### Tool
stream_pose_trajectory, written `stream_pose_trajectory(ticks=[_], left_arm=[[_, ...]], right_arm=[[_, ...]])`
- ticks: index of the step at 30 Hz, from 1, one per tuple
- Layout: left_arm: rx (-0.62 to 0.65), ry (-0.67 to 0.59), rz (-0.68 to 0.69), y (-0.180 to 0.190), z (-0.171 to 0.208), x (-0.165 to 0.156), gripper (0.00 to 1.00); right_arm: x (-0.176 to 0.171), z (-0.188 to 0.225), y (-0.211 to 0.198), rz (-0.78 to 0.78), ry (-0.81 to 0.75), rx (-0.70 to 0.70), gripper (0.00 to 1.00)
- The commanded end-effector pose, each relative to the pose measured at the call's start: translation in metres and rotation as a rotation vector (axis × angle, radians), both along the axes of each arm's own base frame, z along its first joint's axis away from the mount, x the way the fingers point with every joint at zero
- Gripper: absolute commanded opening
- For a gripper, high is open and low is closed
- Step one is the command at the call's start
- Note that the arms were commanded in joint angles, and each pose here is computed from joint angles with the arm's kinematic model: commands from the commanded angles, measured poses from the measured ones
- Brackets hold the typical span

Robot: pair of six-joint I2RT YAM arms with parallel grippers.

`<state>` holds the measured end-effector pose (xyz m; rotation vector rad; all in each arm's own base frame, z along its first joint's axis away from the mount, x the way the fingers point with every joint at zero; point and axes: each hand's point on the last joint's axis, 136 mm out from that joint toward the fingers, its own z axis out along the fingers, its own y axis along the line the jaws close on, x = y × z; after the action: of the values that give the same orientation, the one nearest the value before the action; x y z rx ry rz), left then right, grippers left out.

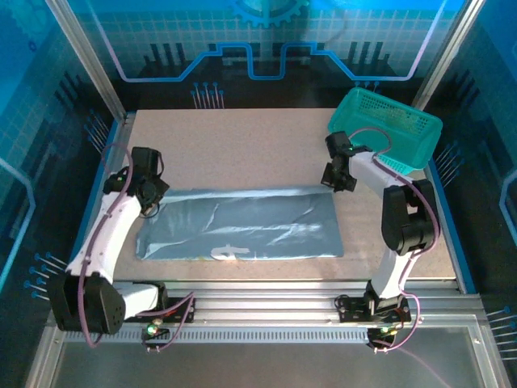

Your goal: Fold and stack the t-shirts

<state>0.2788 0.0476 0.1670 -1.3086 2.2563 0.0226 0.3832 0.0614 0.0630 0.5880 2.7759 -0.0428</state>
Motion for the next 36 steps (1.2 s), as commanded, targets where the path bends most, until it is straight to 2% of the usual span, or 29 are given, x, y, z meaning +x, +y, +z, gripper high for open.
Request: stream_pose_trajectory(ticks=[1, 9, 21, 22, 24, 25, 26, 29, 31, 34, 36], left_arm=[[0.043, 0.038, 0.099, 0.014, -0.002, -0.035, 0.00], [0.050, 0.084, 0.139, 0.017, -0.011, -0.068, 0.00], [0.005, 0.161, 0.206, 0.013, -0.037, -0.093, 0.00], [-0.004, 0.166, 0.211, 0.012, -0.041, -0.095, 0.00], [-0.024, 0.186, 0.233, 0.009, -0.049, -0.101, 0.00], [-0.034, 0.194, 0.239, 0.008, -0.053, -0.103, 0.00], [-0.048, 0.203, 0.244, 0.006, -0.058, -0.105, 0.00], [-0.085, 0.218, 0.253, 0.000, -0.069, -0.108, 0.00], [-0.093, 0.227, 0.266, -0.001, -0.073, -0.111, 0.09], [-0.091, 0.229, 0.271, 0.000, -0.075, -0.112, 0.16], [-0.086, 0.225, 0.260, 0.000, -0.072, -0.108, 0.36]], right_arm=[[-0.033, -0.002, -0.002, -0.003, 0.062, -0.031, 0.00], [-0.068, -0.009, -0.001, 0.005, 0.110, -0.061, 0.00], [-0.088, -0.007, 0.004, 0.011, 0.132, -0.067, 0.00], [-0.091, -0.007, 0.004, 0.006, 0.139, -0.065, 0.07], [-0.098, -0.006, 0.002, -0.011, 0.148, -0.059, 0.31], [-0.101, -0.004, 0.001, -0.021, 0.148, -0.050, 0.37], [-0.104, -0.002, 0.001, -0.031, 0.142, -0.035, 0.40], [-0.107, 0.008, 0.001, -0.052, 0.115, -0.009, 0.40], [-0.106, 0.011, 0.004, -0.053, 0.102, 0.010, 0.39], [-0.100, 0.011, 0.012, -0.050, 0.100, 0.043, 0.36], [-0.097, 0.008, 0.017, -0.050, 0.108, 0.057, 0.34]])
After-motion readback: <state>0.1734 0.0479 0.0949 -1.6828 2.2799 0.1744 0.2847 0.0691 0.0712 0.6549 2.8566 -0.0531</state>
